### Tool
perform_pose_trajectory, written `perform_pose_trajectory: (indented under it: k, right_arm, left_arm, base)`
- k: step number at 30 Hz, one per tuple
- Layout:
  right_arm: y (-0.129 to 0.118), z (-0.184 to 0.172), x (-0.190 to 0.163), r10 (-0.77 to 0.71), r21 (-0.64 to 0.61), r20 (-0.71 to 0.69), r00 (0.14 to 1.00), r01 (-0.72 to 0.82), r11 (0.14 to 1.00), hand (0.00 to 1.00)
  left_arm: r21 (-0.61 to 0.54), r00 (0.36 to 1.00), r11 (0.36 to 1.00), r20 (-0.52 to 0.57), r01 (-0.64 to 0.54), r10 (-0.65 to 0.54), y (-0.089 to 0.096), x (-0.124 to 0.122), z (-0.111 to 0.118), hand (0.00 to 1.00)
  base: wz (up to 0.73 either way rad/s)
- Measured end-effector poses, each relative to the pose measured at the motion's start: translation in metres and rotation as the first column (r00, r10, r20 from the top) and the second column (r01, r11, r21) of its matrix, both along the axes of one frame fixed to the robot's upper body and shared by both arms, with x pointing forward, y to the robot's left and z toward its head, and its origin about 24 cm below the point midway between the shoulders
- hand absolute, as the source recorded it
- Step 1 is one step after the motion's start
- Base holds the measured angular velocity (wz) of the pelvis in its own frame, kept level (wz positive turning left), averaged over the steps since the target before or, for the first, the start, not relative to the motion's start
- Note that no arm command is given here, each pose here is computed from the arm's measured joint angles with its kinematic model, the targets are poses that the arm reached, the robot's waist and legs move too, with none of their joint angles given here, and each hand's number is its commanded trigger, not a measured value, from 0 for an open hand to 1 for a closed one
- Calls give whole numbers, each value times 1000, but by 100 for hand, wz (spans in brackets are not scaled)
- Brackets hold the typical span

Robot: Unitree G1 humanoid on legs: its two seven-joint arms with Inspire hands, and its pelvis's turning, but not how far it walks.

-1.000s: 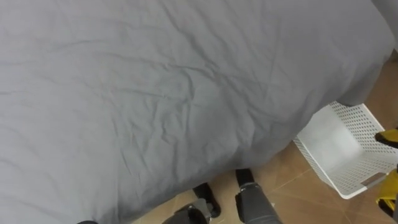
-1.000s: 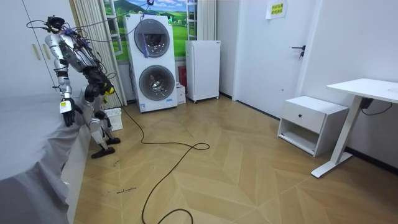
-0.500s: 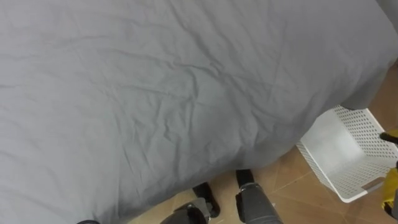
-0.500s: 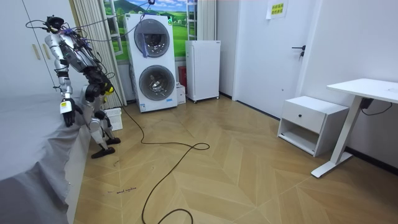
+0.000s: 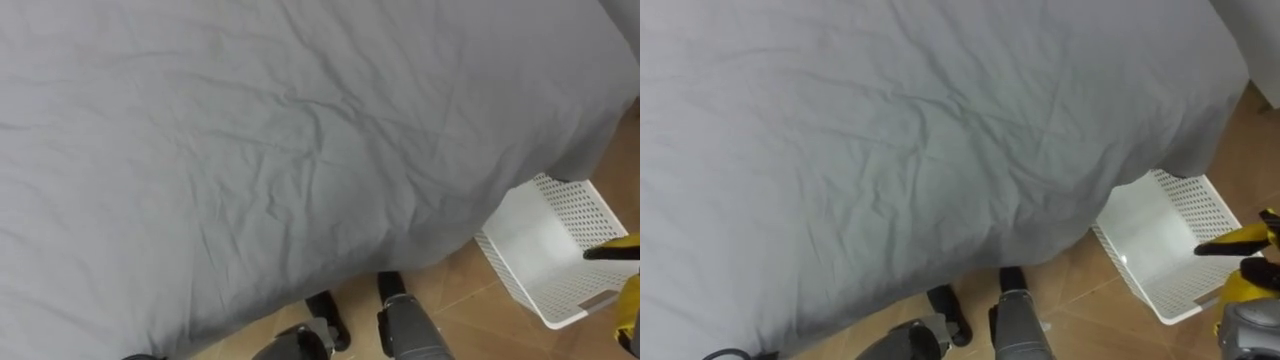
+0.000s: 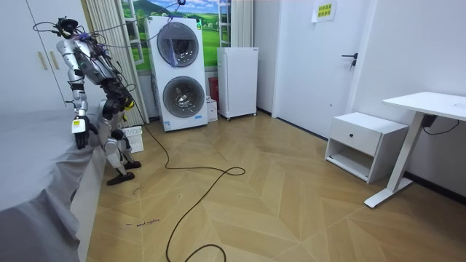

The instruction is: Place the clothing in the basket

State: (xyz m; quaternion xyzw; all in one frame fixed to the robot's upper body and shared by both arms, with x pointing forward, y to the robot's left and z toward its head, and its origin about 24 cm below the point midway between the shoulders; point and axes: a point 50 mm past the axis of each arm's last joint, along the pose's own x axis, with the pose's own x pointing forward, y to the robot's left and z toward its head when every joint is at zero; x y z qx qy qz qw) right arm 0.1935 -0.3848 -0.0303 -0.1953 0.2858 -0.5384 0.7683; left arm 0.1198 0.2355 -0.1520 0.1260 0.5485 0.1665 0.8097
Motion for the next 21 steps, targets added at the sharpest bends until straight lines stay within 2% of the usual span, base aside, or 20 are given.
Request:
perform_pose_trajectory:
  k: [8, 17, 21]
  right_arm:
    - [0, 2, 1, -3, -20, 14, 1000, 4, 1000, 0]
    - [0, 7, 3, -34, -65, 39, 999, 36, 997, 0]
    - [0, 17, 10, -48, -70, 130, 990, 57, 996, 0]
  left_arm:
    - [1, 1000, 1000, 1, -3, 3, 1, -1, 0, 0]
    - [-33, 998, 997, 18, -68, 68, 1, -2, 0, 0]
    - [-32, 997, 997, 12, -70, 70, 1, -5, -1, 0]
  base:
    - [0]
    - [-2]
    - [-10]
